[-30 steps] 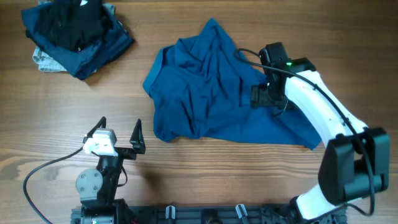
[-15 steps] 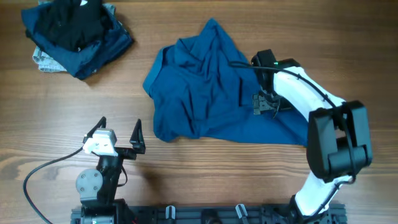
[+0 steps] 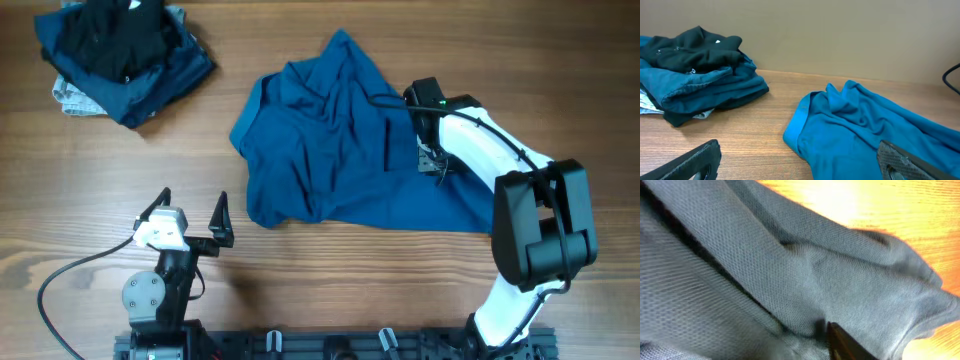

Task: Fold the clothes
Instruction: 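Grasp the shirt's right hem corner with the right gripper and pull it rightward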

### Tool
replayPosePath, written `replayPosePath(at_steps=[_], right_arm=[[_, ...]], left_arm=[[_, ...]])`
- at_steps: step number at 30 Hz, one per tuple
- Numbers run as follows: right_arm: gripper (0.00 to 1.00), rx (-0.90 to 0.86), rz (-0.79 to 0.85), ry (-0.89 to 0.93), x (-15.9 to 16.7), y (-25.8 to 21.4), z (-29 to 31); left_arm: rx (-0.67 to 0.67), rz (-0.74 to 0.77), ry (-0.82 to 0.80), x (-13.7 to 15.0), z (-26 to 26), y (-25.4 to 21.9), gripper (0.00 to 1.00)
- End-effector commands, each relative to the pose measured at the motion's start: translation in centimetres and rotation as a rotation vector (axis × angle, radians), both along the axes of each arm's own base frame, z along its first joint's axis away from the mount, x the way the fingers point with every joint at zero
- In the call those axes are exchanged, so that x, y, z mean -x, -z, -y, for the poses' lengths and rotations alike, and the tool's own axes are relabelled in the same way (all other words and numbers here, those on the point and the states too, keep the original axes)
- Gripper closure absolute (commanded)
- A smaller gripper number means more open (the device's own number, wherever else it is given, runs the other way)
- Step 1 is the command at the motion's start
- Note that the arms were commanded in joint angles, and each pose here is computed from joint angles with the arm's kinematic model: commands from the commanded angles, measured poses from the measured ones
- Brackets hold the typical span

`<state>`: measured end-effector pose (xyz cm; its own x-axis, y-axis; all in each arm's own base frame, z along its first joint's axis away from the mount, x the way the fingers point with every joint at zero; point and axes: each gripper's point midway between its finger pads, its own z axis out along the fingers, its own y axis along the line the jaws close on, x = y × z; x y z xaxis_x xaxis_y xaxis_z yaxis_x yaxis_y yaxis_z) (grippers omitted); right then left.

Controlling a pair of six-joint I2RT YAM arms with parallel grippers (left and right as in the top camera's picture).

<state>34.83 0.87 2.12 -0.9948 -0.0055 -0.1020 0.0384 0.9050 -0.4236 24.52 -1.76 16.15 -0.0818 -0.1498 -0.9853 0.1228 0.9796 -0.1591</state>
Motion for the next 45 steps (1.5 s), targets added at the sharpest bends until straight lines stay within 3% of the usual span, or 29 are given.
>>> replayPosePath(at_steps=[1,6,14,22,26,28,30,31,38,41,45], right_arm=[[0.71,0.027,0.011,0.000,-0.3,0.3,0.2],[0.85,0.069,0.084,0.073,-1.5,-0.8,1.6],[0.85,0.082,0.274,0.148,-6.4,-3.9,4.2],[0.90,-0.091,0.584,0.172,-14.0,-6.2,7.6],[0.77,-0.081,0.717,0.198,-16.1,-8.3,11.1],[0.45,-0.054,0.764,0.196,-16.7,-9.3,13.0],[0.25,-0.025,0.790,0.197,-16.9,-9.9,14.9],[0.03,-0.015,0.789,0.203,-16.7,-10.0,15.7],[0.00,0.003,0.676,0.307,-12.7,-9.7,17.6],[0.00,-0.174,0.669,0.333,-11.5,-11.0,14.8],[0.01,-0.463,0.515,0.276,-8.8,-10.2,9.2]], left_arm=[[-0.019,0.000,0.007,0.0,0.0,0.2,0.00],[-0.018,0.000,0.007,0.0,0.0,0.2,0.00],[-0.018,0.000,0.007,0.0,0.0,0.2,0.00],[-0.019,0.000,0.007,0.0,0.0,0.2,0.00],[-0.018,0.000,0.007,0.0,0.0,0.2,0.00],[-0.019,0.000,0.007,0.0,0.0,0.2,0.00],[-0.018,0.000,0.007,0.0,0.0,0.2,0.00],[-0.019,0.000,0.007,0.0,0.0,0.2,0.00],[-0.018,0.000,0.007,0.0,0.0,0.2,0.00],[-0.019,0.000,0.007,0.0,0.0,0.2,0.00],[-0.018,0.000,0.007,0.0,0.0,0.2,0.00]])
